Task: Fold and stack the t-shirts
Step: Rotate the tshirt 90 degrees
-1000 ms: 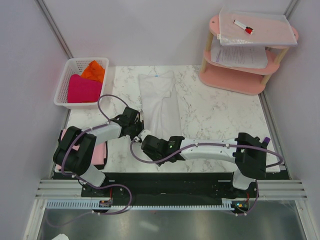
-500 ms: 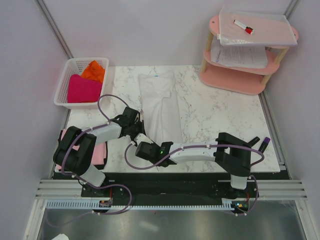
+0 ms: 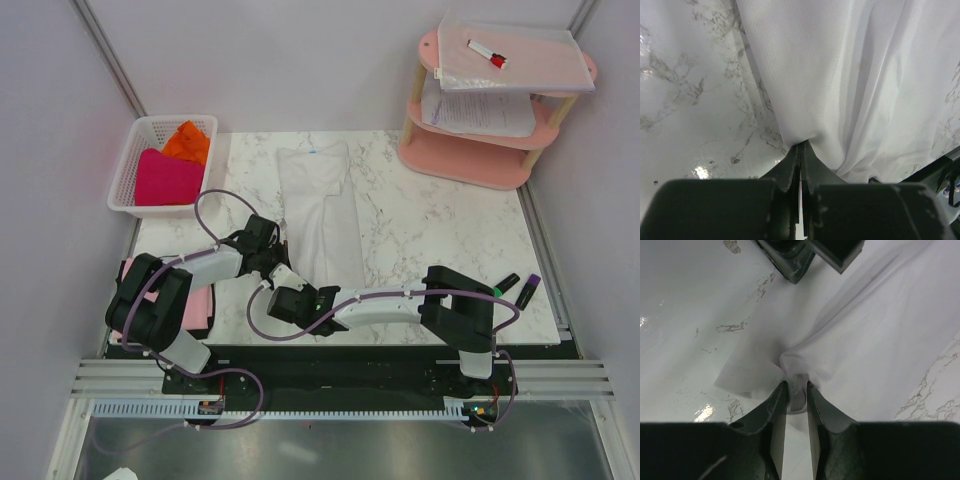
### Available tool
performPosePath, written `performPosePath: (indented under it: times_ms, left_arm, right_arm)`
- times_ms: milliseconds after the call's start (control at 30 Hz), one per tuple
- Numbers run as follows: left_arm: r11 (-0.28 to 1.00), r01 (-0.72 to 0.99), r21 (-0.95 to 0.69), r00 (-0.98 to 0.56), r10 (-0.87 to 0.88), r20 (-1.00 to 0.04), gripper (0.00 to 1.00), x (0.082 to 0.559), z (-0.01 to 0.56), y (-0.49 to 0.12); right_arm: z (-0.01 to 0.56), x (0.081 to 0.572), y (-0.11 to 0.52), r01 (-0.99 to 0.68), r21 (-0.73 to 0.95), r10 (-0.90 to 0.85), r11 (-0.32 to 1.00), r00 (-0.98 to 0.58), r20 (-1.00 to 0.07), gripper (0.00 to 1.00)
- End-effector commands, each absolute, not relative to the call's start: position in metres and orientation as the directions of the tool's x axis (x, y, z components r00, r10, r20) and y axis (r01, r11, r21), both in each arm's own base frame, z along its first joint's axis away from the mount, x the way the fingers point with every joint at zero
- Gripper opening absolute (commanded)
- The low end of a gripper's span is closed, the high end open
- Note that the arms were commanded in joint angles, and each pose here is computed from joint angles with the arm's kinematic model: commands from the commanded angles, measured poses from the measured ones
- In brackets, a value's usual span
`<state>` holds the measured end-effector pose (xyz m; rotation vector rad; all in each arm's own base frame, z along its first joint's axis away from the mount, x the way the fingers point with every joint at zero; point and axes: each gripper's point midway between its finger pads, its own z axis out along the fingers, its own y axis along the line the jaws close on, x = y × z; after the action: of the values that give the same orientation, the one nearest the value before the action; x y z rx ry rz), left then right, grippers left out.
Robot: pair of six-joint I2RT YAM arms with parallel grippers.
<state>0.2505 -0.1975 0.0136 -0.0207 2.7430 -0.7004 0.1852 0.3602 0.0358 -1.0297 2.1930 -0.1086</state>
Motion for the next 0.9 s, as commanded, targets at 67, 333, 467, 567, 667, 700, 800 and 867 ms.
performPosePath:
  times_ms: [67,333,467,567,667,700,800,867]
  left_arm:
    - [0.931,0.014,-0.365,-0.966,-0.082,-0.246,0.02,0.232,-0.011,-0.174]
    - [0.930,0.016,-0.366,-0.966,-0.080,-0.247,0.02,0.232,-0.010,-0.174]
    - [0.931,0.015,-0.364,-0.966,-0.081,-0.247,0.02,0.232,-0.011,-0.174]
    - [0.932,0.014,-0.363,-0.966,-0.081,-0.246,0.02,0.232,-0.011,-0.174]
    - [0.932,0.016,-0.363,-0.966,-0.079,-0.246,0.02,0.232,-0.011,-0.174]
    - [0.932,0.016,-0.363,-0.966,-0.079,-0.247,0.02,0.232,-0.011,-0.174]
    - [0.932,0.016,-0.363,-0.966,-0.079,-0.247,0.02,0.233,-0.011,-0.174]
    - [0.931,0.018,-0.363,-0.966,-0.078,-0.246,0.02,0.233,-0.011,-0.174]
  right_arm:
    - [0.068,0.191,0.377,-0.604,-0.295,-0.616,0.741,-0.434,-0.658,0.31]
    - [0.077,0.188,0.385,-0.618,-0.250,-0.591,0.745,-0.439,-0.677,0.36]
    - [0.085,0.187,0.386,-0.619,-0.226,-0.571,0.752,-0.440,-0.693,0.37]
    - [0.084,0.186,0.386,-0.620,-0.229,-0.573,0.750,-0.438,-0.692,0.37]
    - [0.084,0.187,0.386,-0.617,-0.226,-0.568,0.753,-0.439,-0.696,0.37]
    - [0.084,0.187,0.387,-0.620,-0.226,-0.569,0.751,-0.436,-0.697,0.38]
    - [0.075,0.188,0.390,-0.624,-0.242,-0.588,0.743,-0.436,-0.682,0.38]
    - [0.071,0.187,0.391,-0.631,-0.245,-0.597,0.736,-0.436,-0.673,0.38]
